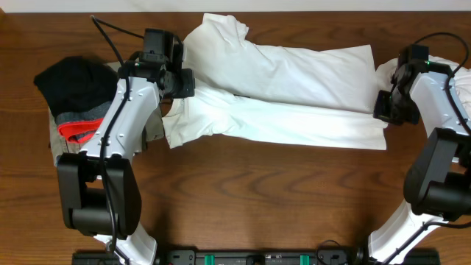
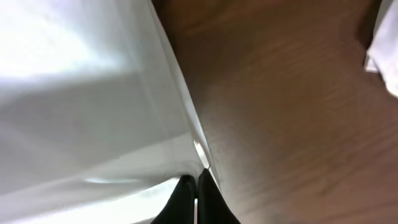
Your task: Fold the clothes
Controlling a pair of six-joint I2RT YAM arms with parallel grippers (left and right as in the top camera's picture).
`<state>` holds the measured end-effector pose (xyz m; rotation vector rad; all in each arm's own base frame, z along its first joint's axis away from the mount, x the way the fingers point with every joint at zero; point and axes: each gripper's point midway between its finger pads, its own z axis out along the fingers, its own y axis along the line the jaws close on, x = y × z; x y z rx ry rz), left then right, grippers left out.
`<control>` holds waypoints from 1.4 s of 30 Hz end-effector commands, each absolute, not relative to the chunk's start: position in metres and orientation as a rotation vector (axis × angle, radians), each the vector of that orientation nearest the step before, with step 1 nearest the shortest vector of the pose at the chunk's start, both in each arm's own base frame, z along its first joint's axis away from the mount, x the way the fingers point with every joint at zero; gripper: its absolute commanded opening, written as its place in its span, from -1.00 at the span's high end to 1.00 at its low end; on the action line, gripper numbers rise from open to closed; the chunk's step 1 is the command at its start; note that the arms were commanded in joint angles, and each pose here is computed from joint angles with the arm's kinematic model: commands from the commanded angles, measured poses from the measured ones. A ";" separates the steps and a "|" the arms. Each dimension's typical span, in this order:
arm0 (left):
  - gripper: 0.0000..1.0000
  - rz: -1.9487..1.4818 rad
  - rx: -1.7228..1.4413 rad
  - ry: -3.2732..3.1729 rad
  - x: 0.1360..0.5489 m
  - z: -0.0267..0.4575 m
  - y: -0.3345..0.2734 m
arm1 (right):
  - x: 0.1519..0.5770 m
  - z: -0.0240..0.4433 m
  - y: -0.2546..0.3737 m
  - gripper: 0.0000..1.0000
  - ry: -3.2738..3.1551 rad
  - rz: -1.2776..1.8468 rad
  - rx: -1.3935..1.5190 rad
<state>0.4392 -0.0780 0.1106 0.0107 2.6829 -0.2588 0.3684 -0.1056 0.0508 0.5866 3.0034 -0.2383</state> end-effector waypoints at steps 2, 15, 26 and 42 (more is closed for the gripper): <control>0.88 -0.243 -0.003 2.649 0.444 0.118 -0.076 | 0.373 0.042 -0.112 0.98 2.983 -0.260 0.623; 0.10 -0.240 -0.006 2.679 0.438 0.115 -0.075 | 0.393 0.045 -0.116 0.53 2.901 -0.255 0.616; 0.09 -0.161 -0.030 2.950 0.376 0.092 -0.062 | 0.373 0.041 -0.104 0.67 3.003 -0.190 0.587; 0.07 -0.141 -0.039 3.076 0.333 0.036 -0.056 | 0.335 0.003 -0.090 0.87 3.116 -0.153 0.588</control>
